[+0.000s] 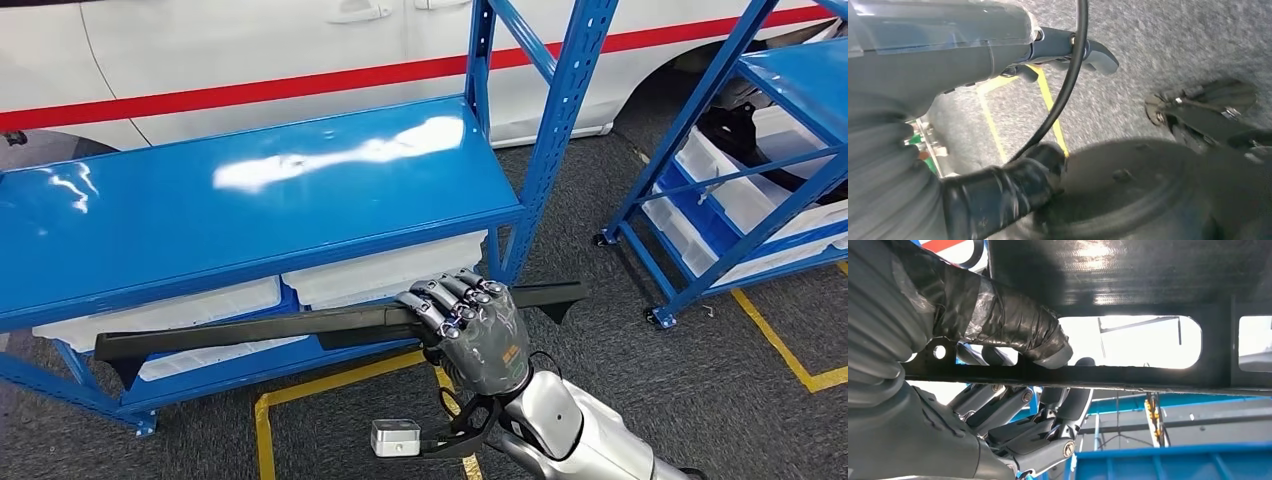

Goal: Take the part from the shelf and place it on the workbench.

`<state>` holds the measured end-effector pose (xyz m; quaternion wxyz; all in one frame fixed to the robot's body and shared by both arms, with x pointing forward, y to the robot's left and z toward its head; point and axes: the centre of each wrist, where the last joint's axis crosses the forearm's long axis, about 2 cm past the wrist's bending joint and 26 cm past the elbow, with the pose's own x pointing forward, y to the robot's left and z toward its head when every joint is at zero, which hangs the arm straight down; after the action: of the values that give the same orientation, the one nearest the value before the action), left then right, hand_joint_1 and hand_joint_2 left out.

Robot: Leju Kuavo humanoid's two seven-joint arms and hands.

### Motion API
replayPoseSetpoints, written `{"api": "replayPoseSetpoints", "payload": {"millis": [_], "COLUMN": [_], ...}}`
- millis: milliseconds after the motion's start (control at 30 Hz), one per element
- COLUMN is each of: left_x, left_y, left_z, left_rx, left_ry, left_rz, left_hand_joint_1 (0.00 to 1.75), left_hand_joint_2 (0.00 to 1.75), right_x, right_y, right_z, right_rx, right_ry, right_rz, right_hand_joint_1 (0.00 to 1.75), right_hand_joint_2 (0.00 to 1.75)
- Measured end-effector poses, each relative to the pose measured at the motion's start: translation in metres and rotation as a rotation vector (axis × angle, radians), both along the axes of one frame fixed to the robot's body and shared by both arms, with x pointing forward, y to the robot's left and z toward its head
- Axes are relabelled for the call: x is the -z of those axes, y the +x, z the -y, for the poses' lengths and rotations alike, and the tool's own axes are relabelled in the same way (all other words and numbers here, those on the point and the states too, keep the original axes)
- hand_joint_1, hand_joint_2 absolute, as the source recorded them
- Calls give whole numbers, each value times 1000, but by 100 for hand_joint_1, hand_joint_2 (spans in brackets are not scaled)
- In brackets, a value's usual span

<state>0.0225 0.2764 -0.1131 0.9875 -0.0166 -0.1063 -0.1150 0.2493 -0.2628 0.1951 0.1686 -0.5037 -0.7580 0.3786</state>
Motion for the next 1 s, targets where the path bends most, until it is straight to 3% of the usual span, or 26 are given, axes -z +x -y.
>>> {"api": "replayPoseSetpoints", "payload": {"millis": [1000], "left_x": [0], "left_y": [-6], "left_z": [0], "left_rx": [30], "left_ry": [2], "left_rz": [-33], "left_hand_joint_1": [0], "left_hand_joint_2": [175], "right_x": [6], "right_y": [1], "right_z": [6], "right_rx": [-4], "right_ry": [38], "right_rz": [-49], "right_hand_joint_1": [175], "right_hand_joint_2": [175]}}
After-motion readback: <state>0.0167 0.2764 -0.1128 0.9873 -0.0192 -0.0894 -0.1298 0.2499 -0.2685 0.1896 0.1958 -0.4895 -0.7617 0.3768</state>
